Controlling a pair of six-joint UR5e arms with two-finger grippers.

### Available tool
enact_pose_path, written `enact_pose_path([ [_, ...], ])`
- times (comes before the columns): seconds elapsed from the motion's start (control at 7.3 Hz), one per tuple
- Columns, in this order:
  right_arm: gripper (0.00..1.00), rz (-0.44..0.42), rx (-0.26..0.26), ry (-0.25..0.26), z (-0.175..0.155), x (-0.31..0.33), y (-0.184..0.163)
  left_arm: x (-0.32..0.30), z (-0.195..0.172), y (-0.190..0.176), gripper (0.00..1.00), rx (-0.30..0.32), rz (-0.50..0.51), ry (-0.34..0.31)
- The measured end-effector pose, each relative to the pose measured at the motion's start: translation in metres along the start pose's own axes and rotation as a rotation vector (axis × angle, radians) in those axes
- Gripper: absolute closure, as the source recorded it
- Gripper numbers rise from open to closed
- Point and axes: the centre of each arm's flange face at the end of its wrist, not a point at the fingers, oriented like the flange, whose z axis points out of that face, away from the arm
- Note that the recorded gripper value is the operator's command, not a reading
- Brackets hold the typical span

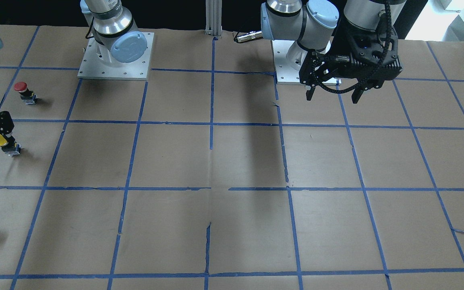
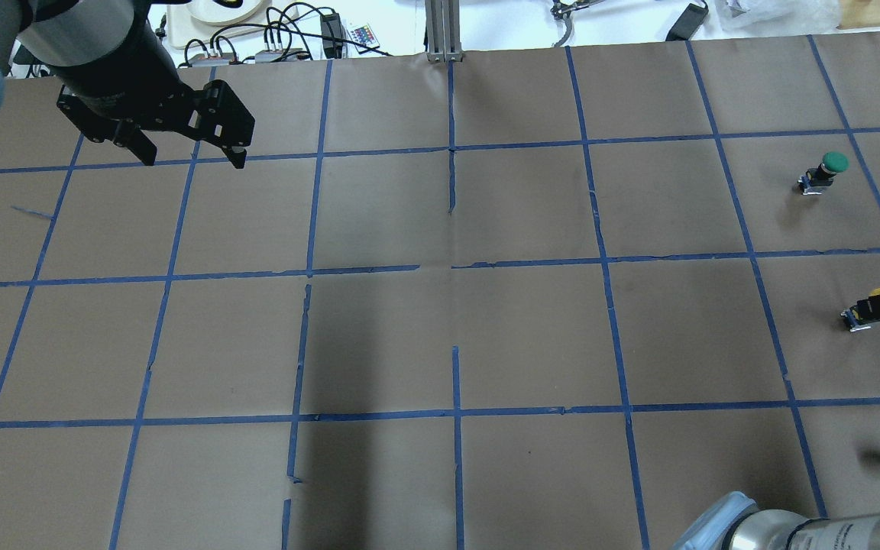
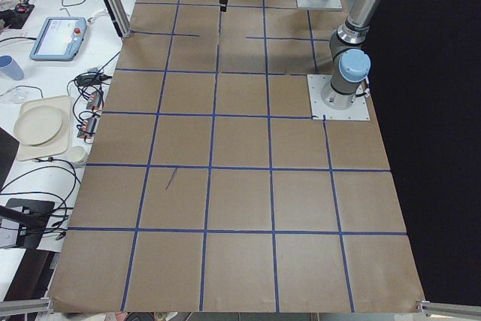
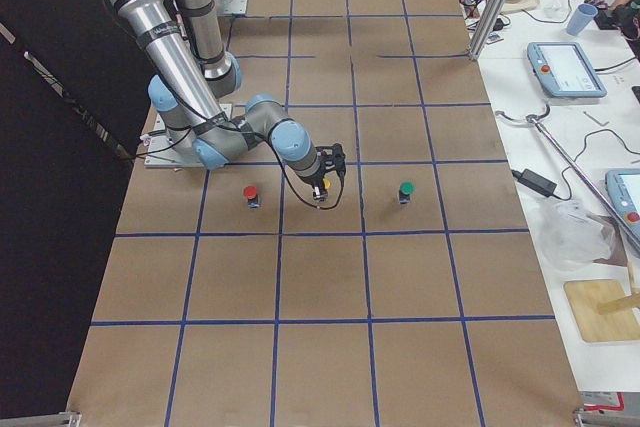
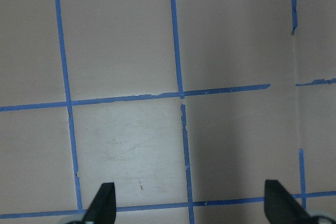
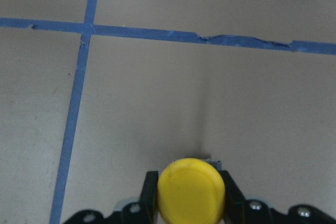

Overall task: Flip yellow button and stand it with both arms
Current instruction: 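Set the button upright and open the right gripper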

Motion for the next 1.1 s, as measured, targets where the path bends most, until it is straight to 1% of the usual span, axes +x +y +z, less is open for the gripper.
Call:
enact_pose_path([
  [0.14,0.75,-0.001,0.002,0.003,-0.0002,0.0006,-0.0003,0.0001,0.0000,0.0000,0.00,0.000,0.001,0.001],
  [0.27,0.70,-0.001,0.002,0.006,-0.0003,0.0009,-0.0005,-0.0002,0.0000,-0.0001,0.00,0.000,0.001,0.001],
  [0.55,0.65,-0.005,0.003,0.010,-0.0011,0.0014,-0.0009,-0.0002,0.0001,-0.0001,0.00,0.000,0.001,0.001],
  [0.68,0.59,-0.006,0.003,0.012,-0.0013,0.0017,-0.0010,0.0001,0.0004,0.0000,0.00,-0.001,0.001,0.001],
  [0.82,0.55,-0.007,0.003,0.015,-0.0016,0.0020,-0.0012,0.0002,0.0005,0.0000,0.00,-0.001,0.001,0.001],
  [0.96,0.54,-0.008,0.003,0.018,-0.0019,0.0022,-0.0012,0.0003,0.0003,0.0000,0.00,-0.001,0.001,0.002],
  [1.1,0.50,-0.007,0.000,0.021,-0.0021,0.0025,-0.0010,0.0003,0.0001,0.0000,0.00,0.000,0.001,0.002],
])
